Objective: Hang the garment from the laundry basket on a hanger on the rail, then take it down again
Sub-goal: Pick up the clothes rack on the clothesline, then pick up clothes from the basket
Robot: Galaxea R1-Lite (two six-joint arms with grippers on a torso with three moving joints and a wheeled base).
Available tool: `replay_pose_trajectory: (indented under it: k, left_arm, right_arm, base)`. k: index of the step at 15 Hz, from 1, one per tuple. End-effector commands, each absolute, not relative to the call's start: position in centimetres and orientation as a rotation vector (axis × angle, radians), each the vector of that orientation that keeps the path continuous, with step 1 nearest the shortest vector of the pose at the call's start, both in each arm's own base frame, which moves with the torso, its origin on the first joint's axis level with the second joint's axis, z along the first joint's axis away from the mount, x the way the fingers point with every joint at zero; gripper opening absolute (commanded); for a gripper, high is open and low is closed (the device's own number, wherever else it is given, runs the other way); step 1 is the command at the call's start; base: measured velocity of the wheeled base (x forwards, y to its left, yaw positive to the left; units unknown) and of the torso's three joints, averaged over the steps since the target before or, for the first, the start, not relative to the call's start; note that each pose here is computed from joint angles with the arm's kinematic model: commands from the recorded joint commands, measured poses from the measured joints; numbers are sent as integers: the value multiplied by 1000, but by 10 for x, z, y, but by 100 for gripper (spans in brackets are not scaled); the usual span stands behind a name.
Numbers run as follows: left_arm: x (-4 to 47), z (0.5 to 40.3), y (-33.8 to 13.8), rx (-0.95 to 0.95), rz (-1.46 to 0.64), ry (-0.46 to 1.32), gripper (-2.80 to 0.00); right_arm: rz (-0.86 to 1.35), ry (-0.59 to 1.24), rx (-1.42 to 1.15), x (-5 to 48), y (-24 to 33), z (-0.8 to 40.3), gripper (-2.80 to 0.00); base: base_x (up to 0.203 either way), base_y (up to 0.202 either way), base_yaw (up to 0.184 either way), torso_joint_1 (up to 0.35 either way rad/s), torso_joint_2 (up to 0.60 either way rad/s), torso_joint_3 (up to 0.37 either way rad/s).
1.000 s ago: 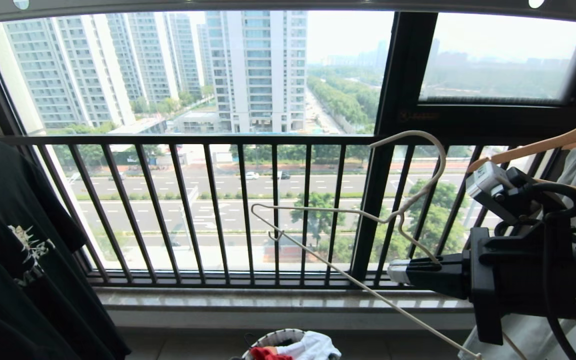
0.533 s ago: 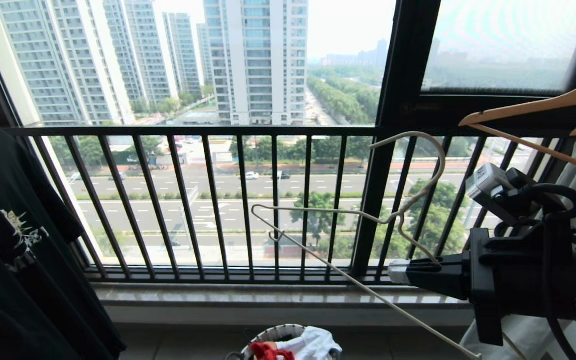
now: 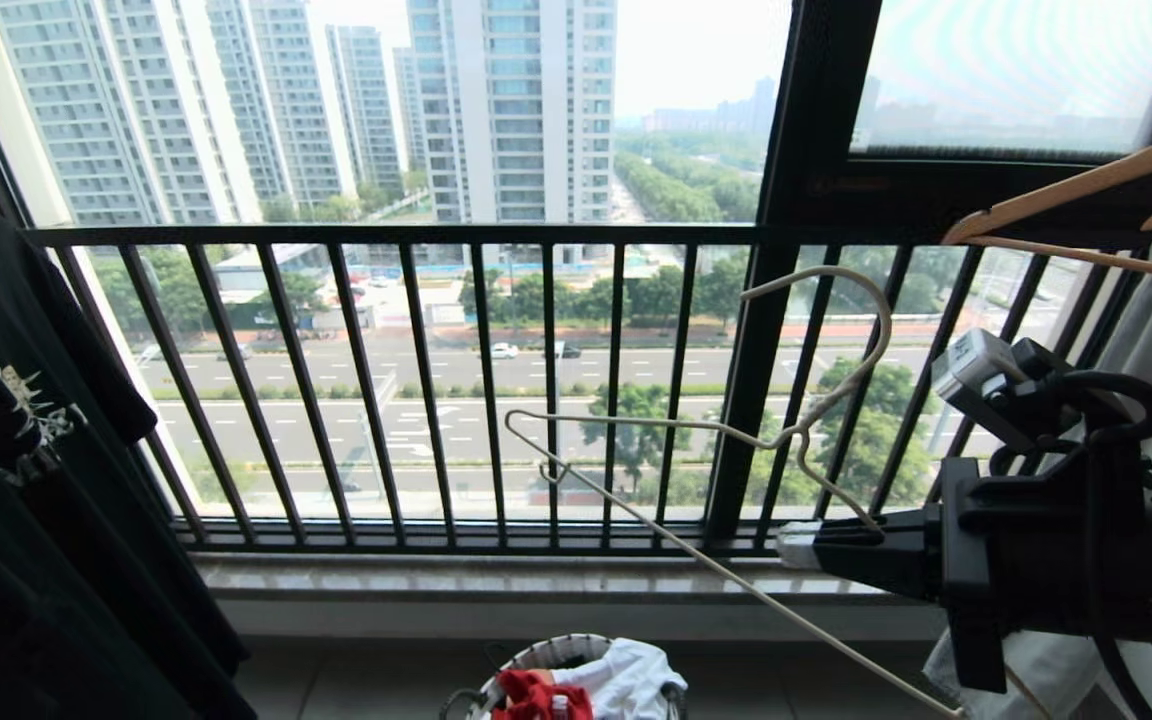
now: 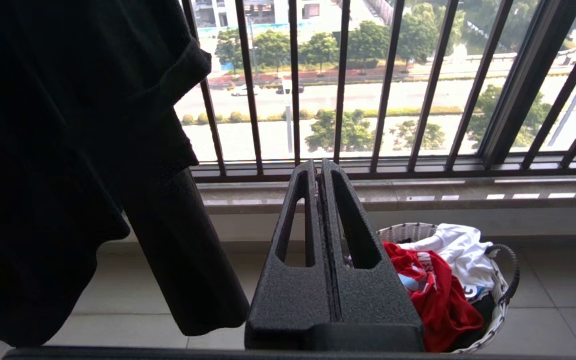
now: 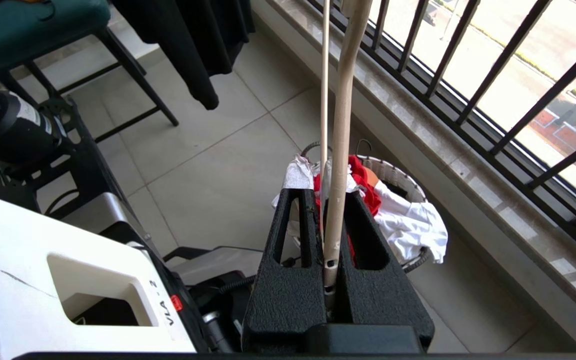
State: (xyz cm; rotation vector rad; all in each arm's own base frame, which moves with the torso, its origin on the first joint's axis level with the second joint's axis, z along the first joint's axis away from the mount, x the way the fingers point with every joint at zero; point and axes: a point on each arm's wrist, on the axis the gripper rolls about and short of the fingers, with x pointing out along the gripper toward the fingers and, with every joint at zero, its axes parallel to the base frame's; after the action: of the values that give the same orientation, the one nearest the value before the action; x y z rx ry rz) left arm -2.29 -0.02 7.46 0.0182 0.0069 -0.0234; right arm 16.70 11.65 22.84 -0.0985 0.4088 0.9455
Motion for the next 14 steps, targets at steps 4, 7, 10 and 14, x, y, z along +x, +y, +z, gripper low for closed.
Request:
replay_pose_trajectory:
  k: [4,7,10,14]
  left_arm:
    - [-23,75,0,18,-23,9,-280]
    - [-23,75,0,18,-23,8,-280]
    - [-23,75,0,18,-23,9,-280]
    - [-23,75,0,18,-23,9,-280]
  right_arm:
    - [950,423,-101,168,117,225,-280]
    - [950,422,-101,168,117,225,-280]
    - [952,423,-103,167,117,224,-280]
    - [951,427,-103,168,118,224,-280]
  base:
    - [0,0,0,-235,540,301]
    - [0,0,0,-225,536,313]
    - [0,0,0,-215,526,311]
    - [0,0,0,-198,504,307]
